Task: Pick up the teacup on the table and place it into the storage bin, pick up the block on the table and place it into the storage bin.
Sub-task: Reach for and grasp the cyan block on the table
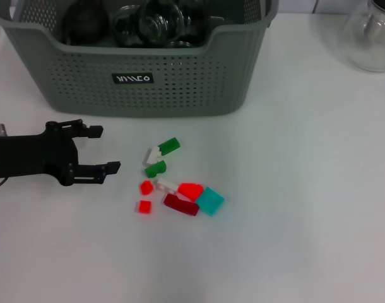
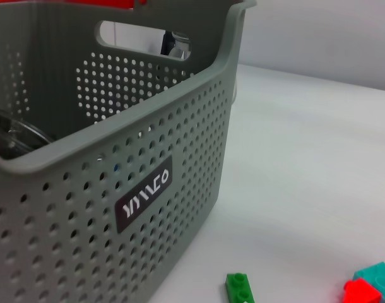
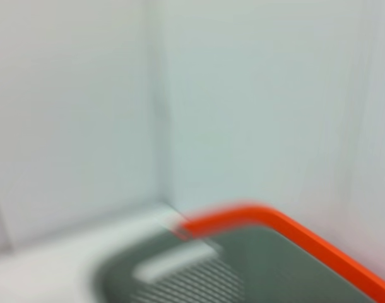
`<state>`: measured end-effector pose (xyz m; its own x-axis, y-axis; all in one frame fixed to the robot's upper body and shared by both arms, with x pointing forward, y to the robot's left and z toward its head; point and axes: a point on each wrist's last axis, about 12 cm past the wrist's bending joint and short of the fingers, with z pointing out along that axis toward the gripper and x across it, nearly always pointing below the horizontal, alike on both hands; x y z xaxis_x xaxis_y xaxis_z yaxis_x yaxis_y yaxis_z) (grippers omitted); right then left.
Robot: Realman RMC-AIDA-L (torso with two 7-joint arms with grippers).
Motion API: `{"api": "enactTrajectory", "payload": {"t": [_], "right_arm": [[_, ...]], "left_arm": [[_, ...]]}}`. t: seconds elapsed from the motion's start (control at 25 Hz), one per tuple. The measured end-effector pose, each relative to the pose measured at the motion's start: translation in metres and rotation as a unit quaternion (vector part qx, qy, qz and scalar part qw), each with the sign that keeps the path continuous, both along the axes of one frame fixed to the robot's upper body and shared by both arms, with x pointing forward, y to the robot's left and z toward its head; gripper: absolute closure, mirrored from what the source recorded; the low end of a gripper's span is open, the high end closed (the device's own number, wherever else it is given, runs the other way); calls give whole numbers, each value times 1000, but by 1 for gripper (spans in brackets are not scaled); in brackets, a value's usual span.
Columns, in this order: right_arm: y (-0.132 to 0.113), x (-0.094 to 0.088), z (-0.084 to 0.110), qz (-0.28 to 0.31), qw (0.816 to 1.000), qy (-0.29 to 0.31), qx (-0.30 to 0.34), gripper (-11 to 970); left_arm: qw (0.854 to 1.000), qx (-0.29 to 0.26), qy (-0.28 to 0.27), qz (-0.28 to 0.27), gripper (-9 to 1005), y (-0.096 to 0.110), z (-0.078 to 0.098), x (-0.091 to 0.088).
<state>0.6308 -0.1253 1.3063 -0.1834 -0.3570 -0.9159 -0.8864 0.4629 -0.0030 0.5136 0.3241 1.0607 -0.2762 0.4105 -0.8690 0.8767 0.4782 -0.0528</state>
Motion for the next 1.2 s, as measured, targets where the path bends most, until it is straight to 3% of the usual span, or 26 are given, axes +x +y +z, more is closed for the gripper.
{"api": "enactTrajectory", "payload": {"t": [0.2,0.36,0.4,0.56,0.84,1.04,1.2], "right_arm": [[-29,-41,-10,121,991,33,45,60],[-38,-66,-42,189,977,102,-17,60],[-38,-66,-42,189,977,102,-17,60],[-30,-71,-73,173,961,191,-100,60],[4,-58,-115,86,908,310,-268,60],[30,-52,-133,69,873,334,-349,59],[49,-52,-145,63,862,323,-386,59]], "left_arm": [[1000,1,2,3,150,2,-1,-2],[1000,0,2,6,150,3,-1,-3],[1000,0,2,6,149,3,-1,-3],[1000,0,3,7,149,4,-1,-3],[1000,1,2,10,149,4,-1,-3],[1000,1,1,10,149,4,-2,-3],[1000,0,2,9,149,4,-2,-3]]}}
